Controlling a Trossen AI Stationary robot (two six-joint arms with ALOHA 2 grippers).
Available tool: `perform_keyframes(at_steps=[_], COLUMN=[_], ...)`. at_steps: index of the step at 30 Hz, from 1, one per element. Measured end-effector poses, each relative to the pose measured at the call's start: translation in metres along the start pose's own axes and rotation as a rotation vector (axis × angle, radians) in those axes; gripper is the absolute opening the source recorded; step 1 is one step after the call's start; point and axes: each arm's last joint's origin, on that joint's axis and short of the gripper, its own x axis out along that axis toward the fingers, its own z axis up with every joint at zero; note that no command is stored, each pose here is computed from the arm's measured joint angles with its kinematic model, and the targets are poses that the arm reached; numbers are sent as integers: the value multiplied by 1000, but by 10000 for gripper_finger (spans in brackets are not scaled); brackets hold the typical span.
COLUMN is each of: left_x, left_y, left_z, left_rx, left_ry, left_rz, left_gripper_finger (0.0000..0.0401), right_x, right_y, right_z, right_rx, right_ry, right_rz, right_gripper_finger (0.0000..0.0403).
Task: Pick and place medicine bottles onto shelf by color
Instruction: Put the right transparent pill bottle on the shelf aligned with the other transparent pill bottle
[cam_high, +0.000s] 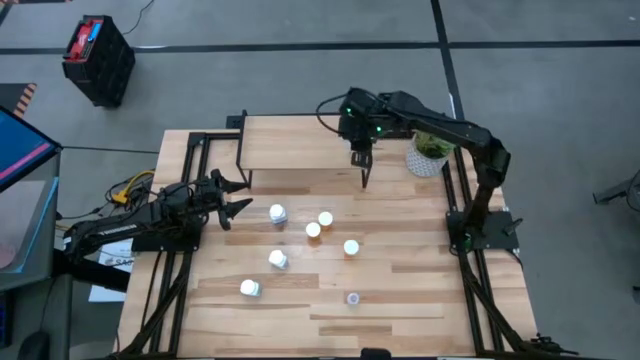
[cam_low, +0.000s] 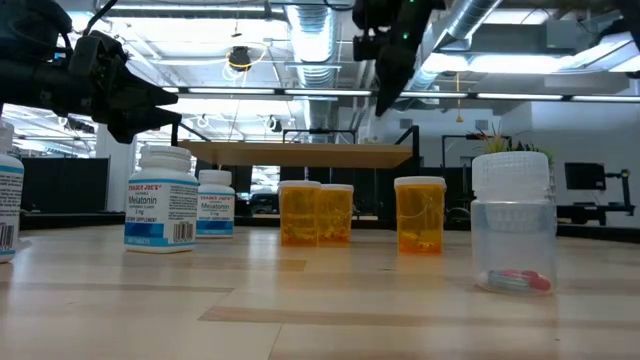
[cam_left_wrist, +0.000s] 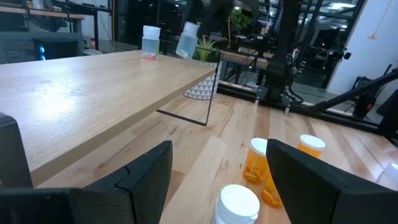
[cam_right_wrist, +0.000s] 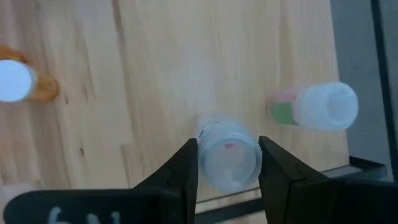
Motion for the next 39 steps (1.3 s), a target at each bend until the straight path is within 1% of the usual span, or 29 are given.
perform_keyframes(at_steps=[5,8,11,17,29,32,39], left_x=[0,0,0,0,0,0,0], left_y=[0,0,0,0,0,0,0], left_z=[0,0,0,0,0,0,0], left_rx=[-1,-2,-6,1,3,3,2], left_ry=[-1,-1,-1,-1,-1,-1,-1], left_rz=[0,1,1,2,2,2,2], left_gripper_finger=[248,248,248,248,248,248,248], right_x=[6,5,5,5,5,8,12], right_y=[-8,-10,-10,-11,-15,-15,-14], right_z=[-2,1,1,1,0,0,-1], right_rx=[15,5,1,0,19,12,13], right_ry=[9,-25,-28,-44,-52,-54,-50], right_rz=[3,-9,-9,28,20,19,21], right_gripper_finger=[129,129,130,130,132,146,203])
